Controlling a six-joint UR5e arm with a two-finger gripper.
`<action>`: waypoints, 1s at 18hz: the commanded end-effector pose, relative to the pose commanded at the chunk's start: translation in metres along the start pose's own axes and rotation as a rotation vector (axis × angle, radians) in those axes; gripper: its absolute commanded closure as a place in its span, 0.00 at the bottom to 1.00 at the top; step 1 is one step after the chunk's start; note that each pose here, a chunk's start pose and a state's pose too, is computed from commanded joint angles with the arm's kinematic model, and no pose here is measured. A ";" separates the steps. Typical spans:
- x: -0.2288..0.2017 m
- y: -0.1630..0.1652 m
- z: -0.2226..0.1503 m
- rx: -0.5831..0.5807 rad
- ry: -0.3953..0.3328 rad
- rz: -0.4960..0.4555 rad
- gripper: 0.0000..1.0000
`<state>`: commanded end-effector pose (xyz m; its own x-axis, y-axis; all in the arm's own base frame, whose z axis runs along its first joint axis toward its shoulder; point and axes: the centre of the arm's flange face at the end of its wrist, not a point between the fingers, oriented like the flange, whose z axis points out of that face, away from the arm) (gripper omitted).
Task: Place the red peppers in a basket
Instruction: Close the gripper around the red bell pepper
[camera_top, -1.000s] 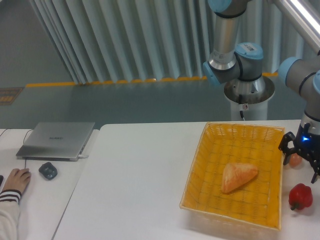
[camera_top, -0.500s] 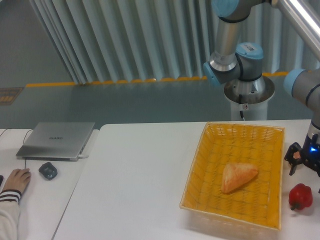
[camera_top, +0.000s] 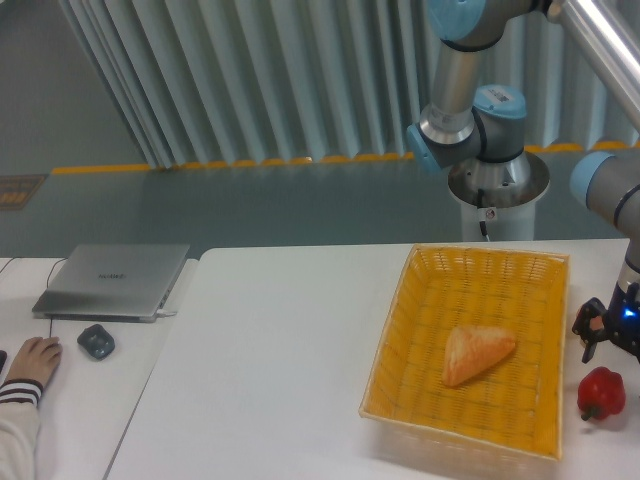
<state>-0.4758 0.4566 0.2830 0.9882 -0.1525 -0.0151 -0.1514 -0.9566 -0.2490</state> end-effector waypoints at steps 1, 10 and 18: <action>-0.001 -0.001 0.003 0.000 0.000 0.000 0.00; 0.001 -0.005 0.021 -0.013 0.019 0.009 0.00; -0.001 -0.005 0.021 -0.007 0.004 0.019 0.33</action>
<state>-0.4755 0.4672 0.2639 0.9851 -0.1715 -0.0156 -0.1701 -0.9552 -0.2424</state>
